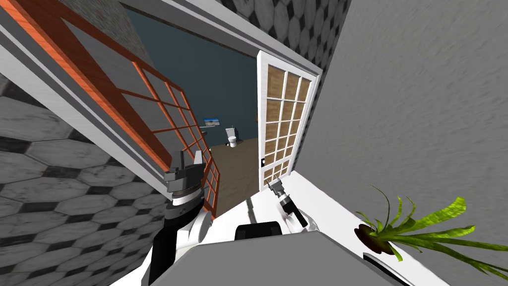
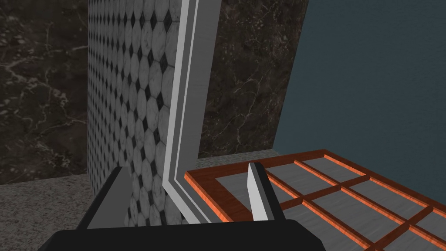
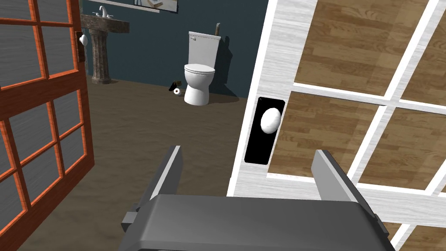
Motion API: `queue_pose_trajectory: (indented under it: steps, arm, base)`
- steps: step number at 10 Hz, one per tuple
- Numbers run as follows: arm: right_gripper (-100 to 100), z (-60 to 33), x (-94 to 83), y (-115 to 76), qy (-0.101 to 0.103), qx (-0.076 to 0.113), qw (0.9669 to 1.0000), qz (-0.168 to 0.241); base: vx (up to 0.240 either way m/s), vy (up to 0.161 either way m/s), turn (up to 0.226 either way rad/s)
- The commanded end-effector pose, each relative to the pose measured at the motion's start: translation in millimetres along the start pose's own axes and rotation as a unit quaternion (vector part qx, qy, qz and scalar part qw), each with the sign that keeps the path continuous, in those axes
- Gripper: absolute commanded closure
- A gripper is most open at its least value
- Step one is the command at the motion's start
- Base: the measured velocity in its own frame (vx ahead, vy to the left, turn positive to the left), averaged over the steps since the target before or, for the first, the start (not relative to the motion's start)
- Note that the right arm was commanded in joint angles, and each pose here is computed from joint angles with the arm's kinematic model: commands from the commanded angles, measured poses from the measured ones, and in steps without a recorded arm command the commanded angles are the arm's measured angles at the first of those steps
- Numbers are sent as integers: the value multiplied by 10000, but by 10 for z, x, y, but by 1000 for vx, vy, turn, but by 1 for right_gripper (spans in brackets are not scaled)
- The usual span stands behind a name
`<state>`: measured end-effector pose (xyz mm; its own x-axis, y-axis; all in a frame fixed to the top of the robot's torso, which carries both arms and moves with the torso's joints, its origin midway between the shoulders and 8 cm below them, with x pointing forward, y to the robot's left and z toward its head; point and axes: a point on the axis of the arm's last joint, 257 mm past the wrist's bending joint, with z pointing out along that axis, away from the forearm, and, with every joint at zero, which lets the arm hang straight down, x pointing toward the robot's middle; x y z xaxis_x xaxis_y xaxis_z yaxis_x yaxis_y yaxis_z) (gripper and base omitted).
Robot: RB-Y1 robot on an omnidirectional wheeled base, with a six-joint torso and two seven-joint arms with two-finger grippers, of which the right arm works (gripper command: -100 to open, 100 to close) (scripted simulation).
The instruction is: Push the door open
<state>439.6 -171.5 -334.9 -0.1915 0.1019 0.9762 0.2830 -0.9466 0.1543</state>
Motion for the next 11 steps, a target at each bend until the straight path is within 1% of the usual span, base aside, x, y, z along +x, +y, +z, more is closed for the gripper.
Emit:
queue_pose_trajectory:
  steps: [1, 4, 5, 8, 11]
  arm:
    - [-100, -27, -80, 28, -74, 25, 9999, 107]
    - [-100, -82, -205, 77, -208, 61, 9994, 255]
    - [-100, -120, -285, 116, -296, 79, 9989, 349]
    - [-100, -170, -381, 173, -408, 94, 9981, 461]
    - [-100, -244, -514, 272, -569, 102, 9964, 614]
  base:
    - [90, -3, 48]
    - [90, -22, 35]
    - [106, -19, 60]
    - [96, -10, 34]
    - [108, -28, 43]
